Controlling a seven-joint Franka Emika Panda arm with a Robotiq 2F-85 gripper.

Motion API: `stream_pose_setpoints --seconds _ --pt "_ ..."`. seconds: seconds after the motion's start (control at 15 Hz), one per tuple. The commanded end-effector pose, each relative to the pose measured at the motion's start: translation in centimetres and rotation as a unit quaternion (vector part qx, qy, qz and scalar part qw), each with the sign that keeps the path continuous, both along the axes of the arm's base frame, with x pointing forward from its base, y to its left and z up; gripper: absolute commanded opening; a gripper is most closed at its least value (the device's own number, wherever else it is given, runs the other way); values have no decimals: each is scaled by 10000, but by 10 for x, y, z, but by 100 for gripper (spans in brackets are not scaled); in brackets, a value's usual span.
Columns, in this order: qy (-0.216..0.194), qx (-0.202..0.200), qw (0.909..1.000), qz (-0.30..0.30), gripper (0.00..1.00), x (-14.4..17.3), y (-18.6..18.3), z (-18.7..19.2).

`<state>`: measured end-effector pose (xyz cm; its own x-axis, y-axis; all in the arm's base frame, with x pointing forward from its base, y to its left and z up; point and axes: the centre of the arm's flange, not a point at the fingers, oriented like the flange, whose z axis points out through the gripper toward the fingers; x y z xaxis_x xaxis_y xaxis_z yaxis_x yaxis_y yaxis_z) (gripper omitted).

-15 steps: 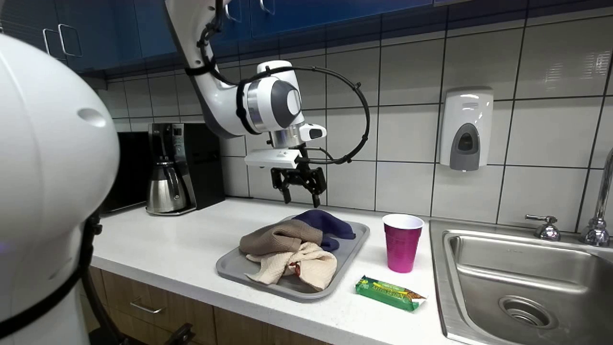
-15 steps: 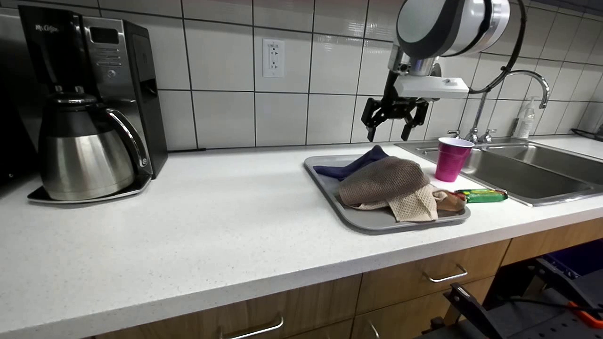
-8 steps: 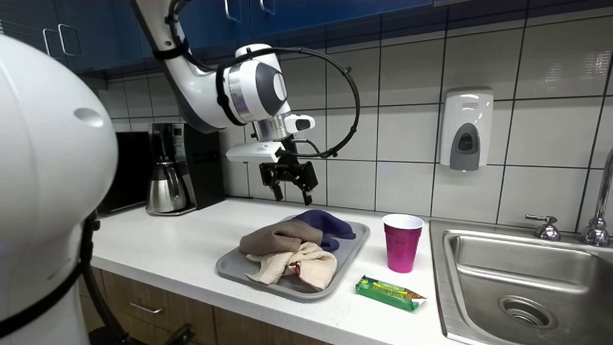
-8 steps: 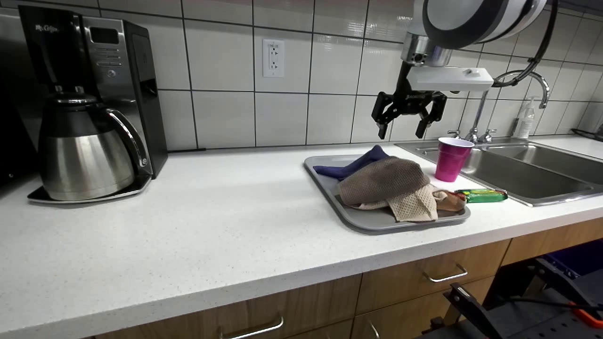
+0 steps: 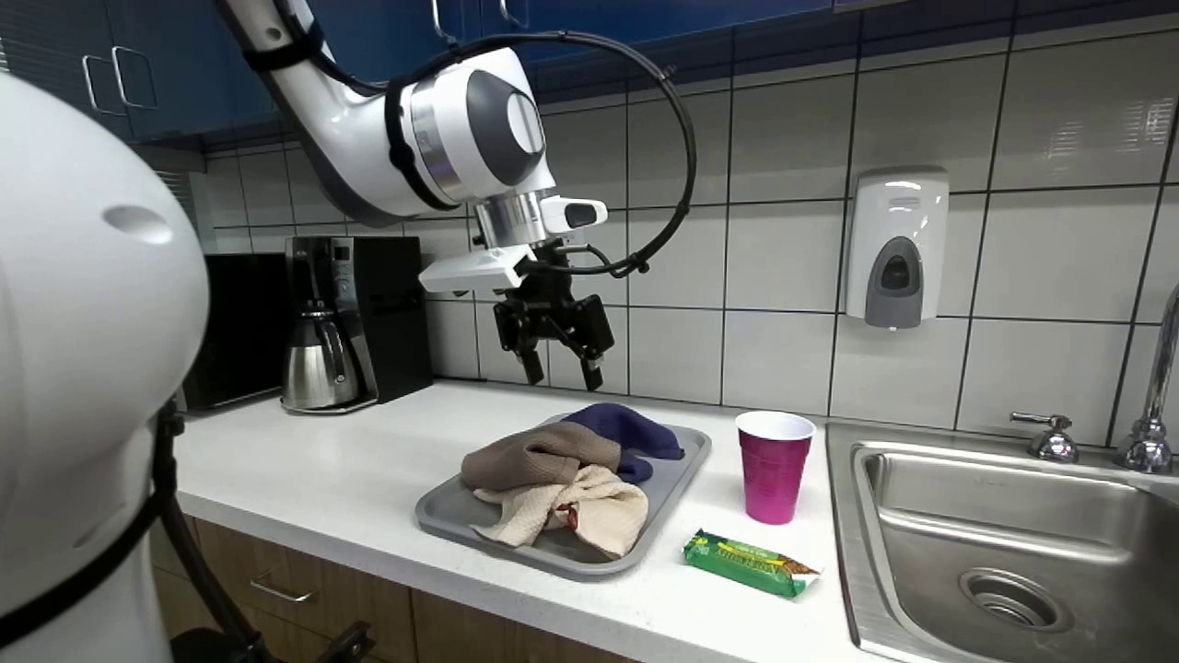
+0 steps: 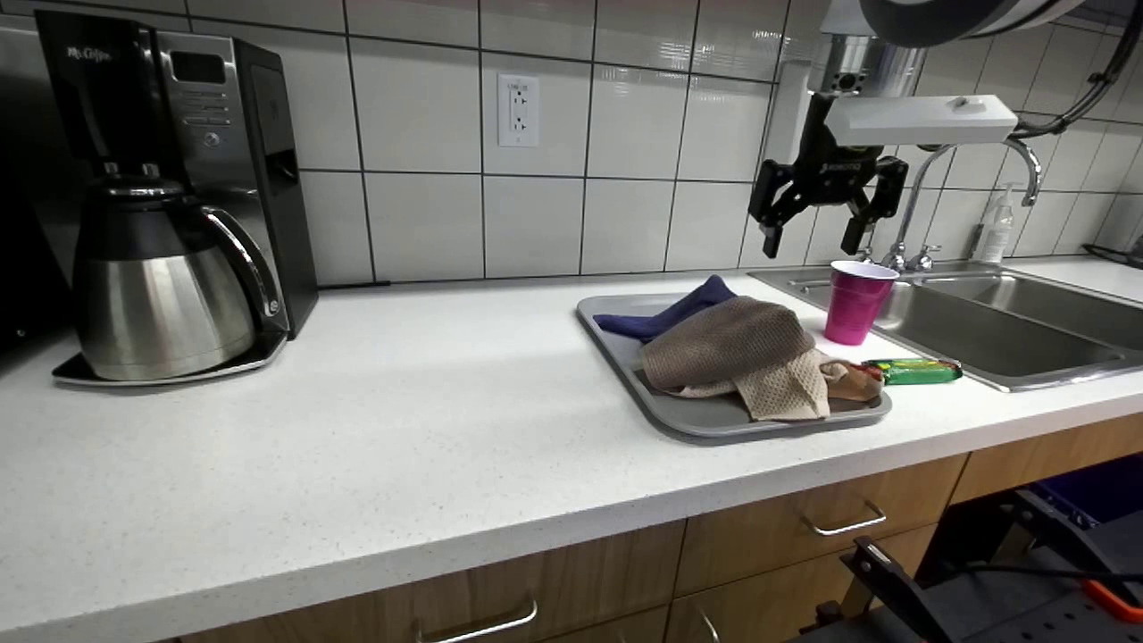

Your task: Put the brown and blue towels on the tray

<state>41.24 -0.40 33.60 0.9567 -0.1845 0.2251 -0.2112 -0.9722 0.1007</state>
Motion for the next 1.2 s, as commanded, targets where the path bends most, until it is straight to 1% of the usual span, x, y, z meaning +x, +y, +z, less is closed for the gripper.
stream_pose_setpoints --seconds 0.0,0.33,0.6,0.73,0.8,1.13 --pt "136 80 9999 -63 100 -22 -19 12" --pt "407 314 9986 -130 100 -24 -44 0" --pt "551 413 9974 -219 100 -25 -59 -6" --pt "569 424 9972 -248 100 -25 -64 -7" --pt "475 386 9978 -273 100 -22 -56 -10" --pt "480 383 9977 -270 100 -22 -56 -10"
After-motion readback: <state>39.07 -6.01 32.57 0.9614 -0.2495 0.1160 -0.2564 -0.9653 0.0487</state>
